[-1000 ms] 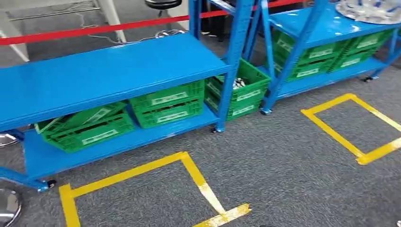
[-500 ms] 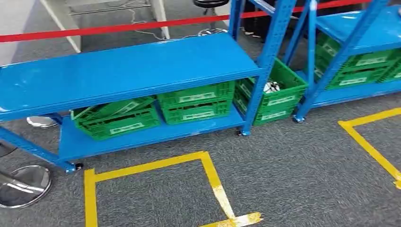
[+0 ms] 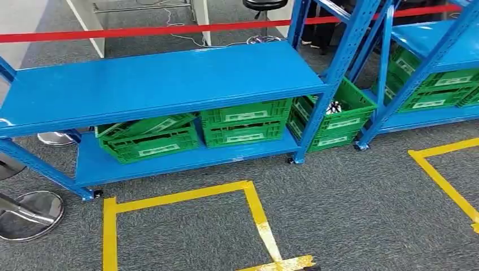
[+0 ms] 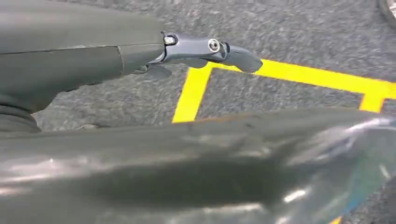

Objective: Take the parts from the cabinet and place them on the table.

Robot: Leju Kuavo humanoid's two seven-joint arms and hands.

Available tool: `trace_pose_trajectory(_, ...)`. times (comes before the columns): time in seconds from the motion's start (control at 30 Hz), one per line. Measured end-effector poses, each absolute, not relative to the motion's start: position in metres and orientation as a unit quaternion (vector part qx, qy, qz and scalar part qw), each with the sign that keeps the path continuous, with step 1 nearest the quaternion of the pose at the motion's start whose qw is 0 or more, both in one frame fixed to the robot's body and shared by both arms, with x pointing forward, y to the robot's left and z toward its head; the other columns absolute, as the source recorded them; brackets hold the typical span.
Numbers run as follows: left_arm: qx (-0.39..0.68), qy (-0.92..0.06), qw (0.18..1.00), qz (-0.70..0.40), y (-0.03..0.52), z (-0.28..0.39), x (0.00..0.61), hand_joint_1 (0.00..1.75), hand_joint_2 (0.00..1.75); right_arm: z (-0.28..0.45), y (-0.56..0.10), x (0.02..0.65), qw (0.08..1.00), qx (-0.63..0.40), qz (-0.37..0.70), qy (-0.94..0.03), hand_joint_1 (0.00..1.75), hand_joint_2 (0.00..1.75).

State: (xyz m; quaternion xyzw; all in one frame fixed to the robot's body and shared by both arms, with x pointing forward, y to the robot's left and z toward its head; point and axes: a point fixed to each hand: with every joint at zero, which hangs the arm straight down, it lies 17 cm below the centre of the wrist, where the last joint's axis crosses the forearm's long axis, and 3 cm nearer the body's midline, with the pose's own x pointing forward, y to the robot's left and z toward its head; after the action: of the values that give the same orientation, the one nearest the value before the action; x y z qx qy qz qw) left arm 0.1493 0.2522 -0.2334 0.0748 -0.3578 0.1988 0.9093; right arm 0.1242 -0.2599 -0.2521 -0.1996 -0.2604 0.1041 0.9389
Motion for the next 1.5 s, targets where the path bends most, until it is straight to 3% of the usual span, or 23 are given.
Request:
trace_pose_trajectory(0.43,0.068,-0.383,0.899,0.2,0.251,-0.226,0.16,0.0,0.0,-0.258,-0.268,0.1,0.952,-0.202,0.03,-0.226,0.0,0.0)
trace_pose_trajectory(0.93,0.042,-0.398,0.887,0.229,0.239,-0.217,0.186,0.0,0.0,-0.248,-0.261,0.131,0.937,-0.186,0.061,-0.29,0.0,0.0)
trace_pose_trajectory(1.5,0.051,-0.372,0.897,0.234,0.239,-0.226,0.168,0.0,0.0,-0.255,-0.258,0.126,0.947,-0.179,0.08,-0.254,0.0,0.0)
